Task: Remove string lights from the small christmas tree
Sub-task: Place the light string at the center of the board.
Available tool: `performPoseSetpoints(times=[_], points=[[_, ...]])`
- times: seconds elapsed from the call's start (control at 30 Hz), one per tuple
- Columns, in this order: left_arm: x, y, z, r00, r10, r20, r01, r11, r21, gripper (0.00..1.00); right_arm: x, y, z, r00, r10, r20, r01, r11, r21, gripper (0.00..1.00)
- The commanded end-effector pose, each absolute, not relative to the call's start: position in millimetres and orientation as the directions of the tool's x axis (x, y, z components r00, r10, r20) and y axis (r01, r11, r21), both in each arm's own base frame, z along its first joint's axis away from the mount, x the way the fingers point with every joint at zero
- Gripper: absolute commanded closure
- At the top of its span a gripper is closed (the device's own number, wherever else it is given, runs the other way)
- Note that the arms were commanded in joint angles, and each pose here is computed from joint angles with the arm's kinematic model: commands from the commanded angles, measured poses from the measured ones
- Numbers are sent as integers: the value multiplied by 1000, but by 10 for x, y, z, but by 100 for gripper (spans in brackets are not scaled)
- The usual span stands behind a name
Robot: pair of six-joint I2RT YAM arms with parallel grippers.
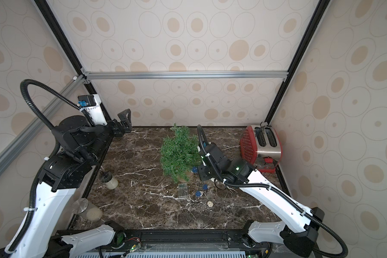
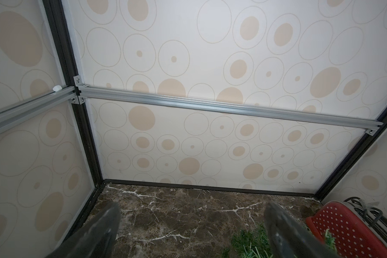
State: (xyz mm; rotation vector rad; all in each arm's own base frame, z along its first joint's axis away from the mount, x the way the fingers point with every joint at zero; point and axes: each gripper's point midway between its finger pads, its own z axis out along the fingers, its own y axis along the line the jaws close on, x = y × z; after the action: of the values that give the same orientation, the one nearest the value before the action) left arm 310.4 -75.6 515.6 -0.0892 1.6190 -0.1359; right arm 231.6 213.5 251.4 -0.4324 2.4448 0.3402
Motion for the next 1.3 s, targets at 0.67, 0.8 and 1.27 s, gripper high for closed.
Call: performPoseSetpoints(times=[0.67,0.8,1.27], points=[[3388,-665,4838,-87,-99,-991,-82,992,-92,1,2507,2182,1472,-916,-139,-376,-240,941,237,30],[3460,-521,4738,-95,-112,-989,-182,979,-93,1,2544,2006,1589,-896,-109,-431,-205,961,184,12],[4026,234,3256,-268,-174,-948,-379,923,-62,1,3488,1249,2635,-582,312,-750,69,939,337,0]])
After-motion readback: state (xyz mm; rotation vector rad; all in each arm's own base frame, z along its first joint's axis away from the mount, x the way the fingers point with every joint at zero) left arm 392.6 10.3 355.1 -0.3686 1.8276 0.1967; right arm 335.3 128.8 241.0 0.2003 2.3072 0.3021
